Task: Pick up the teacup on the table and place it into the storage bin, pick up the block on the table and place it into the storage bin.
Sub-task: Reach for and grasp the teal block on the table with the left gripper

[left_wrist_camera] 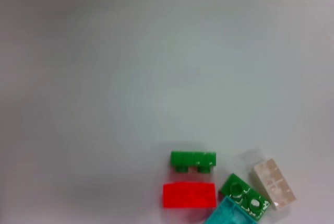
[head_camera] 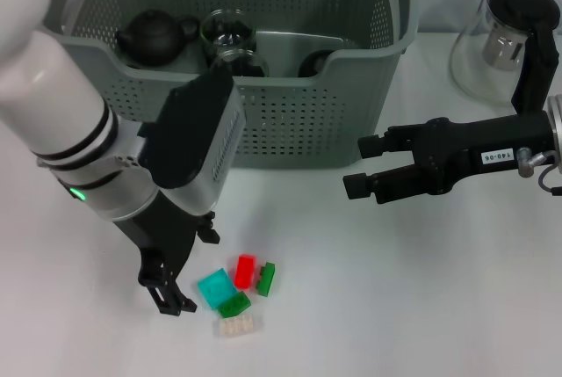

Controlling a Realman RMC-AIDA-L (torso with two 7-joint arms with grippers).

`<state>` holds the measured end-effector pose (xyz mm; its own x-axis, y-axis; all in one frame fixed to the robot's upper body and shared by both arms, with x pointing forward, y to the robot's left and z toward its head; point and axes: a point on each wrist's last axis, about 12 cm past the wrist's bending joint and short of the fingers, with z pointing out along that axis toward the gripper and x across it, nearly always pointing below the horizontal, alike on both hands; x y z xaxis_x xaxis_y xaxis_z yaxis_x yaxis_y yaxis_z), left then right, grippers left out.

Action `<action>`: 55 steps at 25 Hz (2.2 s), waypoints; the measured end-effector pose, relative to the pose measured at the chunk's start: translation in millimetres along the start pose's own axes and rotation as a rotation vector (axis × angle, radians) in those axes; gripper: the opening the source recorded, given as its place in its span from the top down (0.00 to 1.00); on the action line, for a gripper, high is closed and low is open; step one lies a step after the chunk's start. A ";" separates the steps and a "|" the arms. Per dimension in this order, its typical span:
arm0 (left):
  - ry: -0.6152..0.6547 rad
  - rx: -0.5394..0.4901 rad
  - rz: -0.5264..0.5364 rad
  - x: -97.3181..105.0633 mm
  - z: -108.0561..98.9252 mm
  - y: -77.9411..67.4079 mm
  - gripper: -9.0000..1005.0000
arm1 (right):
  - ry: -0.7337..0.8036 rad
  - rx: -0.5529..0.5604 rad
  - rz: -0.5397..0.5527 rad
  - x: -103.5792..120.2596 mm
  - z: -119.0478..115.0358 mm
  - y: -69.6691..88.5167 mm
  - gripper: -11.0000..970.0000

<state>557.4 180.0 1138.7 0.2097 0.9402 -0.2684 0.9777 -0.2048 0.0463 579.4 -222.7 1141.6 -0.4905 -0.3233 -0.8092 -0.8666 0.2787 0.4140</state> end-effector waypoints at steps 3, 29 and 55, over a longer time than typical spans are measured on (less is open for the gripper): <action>-0.012 0.003 0.043 -4.6 3.9 0.6 0.07 | -0.001 0.003 0.001 0.2 -0.3 -0.4 0.03; 0.111 0.036 0.380 -15.3 9.9 3.3 0.07 | -0.096 0.030 0.079 3.6 -8.4 -8.5 0.03; 0.193 0.119 0.575 -47.0 22.1 9.1 0.10 | -0.115 0.024 0.120 15.9 -8.6 -6.7 0.03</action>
<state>556.2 127.9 1130.5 0.7122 0.7000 -0.0527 0.7016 -0.7123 0.0209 576.6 -237.5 1129.6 -0.5757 -0.1805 -0.7975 -0.7990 0.3313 0.5018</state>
